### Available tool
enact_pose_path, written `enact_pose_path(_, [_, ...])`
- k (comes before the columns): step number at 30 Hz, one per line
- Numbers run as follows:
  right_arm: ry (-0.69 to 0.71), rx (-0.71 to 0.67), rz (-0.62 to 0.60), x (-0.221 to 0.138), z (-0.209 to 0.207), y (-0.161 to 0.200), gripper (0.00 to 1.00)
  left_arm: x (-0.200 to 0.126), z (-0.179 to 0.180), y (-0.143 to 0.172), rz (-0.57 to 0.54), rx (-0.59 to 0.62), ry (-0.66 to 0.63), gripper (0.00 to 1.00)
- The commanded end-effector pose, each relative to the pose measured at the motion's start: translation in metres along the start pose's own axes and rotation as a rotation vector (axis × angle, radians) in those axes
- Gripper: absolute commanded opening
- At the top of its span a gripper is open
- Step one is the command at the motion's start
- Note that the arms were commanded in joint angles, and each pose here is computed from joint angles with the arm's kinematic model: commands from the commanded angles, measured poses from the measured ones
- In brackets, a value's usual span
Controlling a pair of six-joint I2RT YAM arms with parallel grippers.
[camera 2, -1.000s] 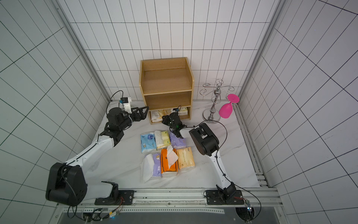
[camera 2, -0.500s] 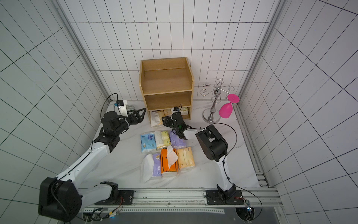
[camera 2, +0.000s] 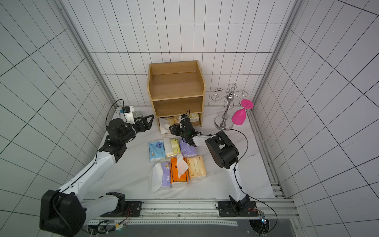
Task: Remove the tissue boxes from the shelf
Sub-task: Pick up a box of tissues from the shelf.
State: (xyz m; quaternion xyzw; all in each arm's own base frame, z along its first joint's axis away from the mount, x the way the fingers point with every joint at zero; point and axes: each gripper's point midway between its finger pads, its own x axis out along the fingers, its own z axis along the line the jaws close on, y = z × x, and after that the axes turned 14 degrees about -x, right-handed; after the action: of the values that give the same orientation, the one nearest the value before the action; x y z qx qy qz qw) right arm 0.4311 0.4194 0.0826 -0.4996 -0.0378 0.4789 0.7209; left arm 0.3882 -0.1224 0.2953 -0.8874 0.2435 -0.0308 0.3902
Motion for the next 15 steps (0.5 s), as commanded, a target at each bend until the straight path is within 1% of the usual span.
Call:
enact_pose_path(1, [-0.001, -0.017, -0.016, 0.01, -0.003, -0.009, 0.63, 0.004, 0.006, 0.008, 0.018, -0.002, -0.013, 0.98])
enact_pose_path(5, [-0.008, -0.016, -0.019, 0.016, -0.004, -0.009, 0.63, 0.005, 0.008, 0.009, 0.024, -0.003, -0.012, 0.98])
enact_pose_path(7, [-0.009, -0.016, -0.021, 0.018, -0.004, -0.01, 0.6, 0.006, 0.007, 0.011, 0.029, -0.004, -0.008, 0.98])
enact_pose_path(8, [-0.006, -0.016, -0.019, 0.019, -0.004, -0.01, 0.54, 0.006, 0.007, 0.01, 0.029, -0.004, -0.007, 0.98])
enact_pose_path(12, [-0.01, -0.021, -0.024, 0.019, -0.004, -0.014, 0.25, 0.008, 0.008, 0.013, 0.039, -0.007, -0.005, 0.98])
enact_pose_path(15, [-0.013, -0.024, -0.043, 0.014, -0.001, -0.02, 0.09, 0.008, 0.009, 0.015, 0.042, -0.006, -0.007, 0.98])
